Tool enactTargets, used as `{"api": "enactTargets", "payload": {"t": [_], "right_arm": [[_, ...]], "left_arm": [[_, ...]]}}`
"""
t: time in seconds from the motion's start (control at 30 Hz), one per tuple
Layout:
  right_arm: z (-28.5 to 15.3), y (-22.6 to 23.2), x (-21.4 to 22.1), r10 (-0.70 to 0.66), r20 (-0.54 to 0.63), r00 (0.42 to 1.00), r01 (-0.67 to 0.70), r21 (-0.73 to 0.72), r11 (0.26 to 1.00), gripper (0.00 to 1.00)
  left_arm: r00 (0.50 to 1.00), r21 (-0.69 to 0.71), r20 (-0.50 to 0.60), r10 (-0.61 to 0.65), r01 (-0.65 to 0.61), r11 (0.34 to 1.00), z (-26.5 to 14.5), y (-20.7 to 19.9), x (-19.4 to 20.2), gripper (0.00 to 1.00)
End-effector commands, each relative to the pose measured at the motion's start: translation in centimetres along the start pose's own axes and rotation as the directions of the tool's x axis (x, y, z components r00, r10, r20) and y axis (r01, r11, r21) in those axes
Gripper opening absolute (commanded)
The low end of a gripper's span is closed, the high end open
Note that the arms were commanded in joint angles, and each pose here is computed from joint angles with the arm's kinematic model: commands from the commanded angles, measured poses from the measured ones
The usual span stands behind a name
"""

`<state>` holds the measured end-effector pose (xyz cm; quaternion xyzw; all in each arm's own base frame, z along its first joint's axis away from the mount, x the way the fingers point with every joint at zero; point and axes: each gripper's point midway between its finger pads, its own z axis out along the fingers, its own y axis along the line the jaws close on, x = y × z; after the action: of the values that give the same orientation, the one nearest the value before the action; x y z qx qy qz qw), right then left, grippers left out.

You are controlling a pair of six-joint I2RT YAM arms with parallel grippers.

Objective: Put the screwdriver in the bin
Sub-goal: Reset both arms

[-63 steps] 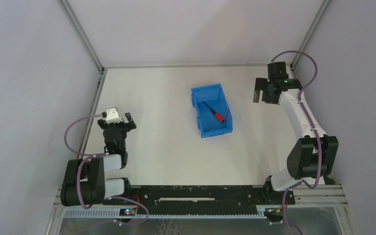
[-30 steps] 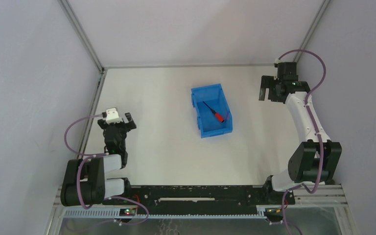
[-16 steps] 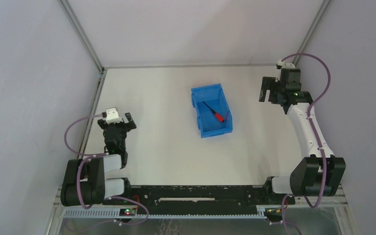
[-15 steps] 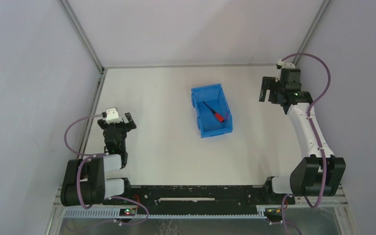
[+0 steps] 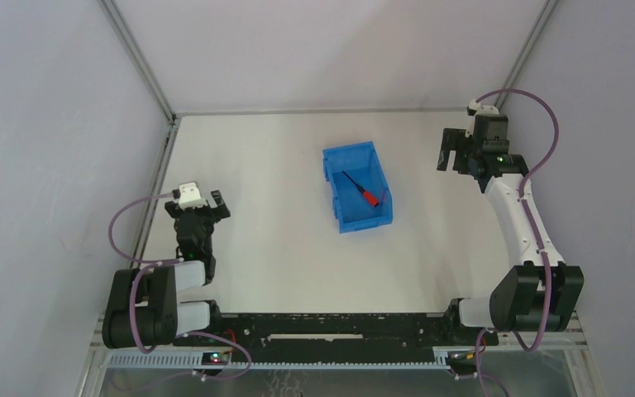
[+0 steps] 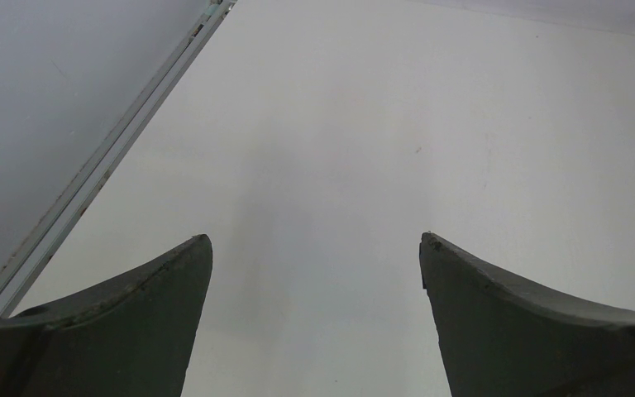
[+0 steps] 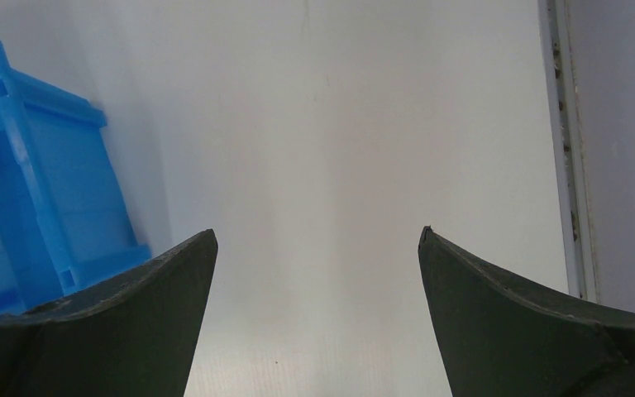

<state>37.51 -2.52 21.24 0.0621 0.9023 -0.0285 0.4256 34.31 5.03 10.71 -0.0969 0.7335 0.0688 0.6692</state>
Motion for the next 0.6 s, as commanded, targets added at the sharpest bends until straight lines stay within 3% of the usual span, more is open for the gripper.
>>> {"api": "enactTargets", "payload": {"t": [0.0, 0.57], "right_arm": [[-1.01, 0.66, -1.22, 0.008, 0.054, 0.998, -0.006, -0.041, 0.999, 1.00], [-0.95, 1.63, -1.09, 0.000, 0.048, 0.999, 0.005, -0.095, 0.995, 1.00]], "left_arm": [[0.997, -0.005, 0.081, 0.002, -0.002, 1.000, 0.79, -0.16, -2.78, 1.00], [0.997, -0.007, 0.082, 0.002, -0.002, 1.000, 0.81, -0.13, -2.83, 1.00]]}}
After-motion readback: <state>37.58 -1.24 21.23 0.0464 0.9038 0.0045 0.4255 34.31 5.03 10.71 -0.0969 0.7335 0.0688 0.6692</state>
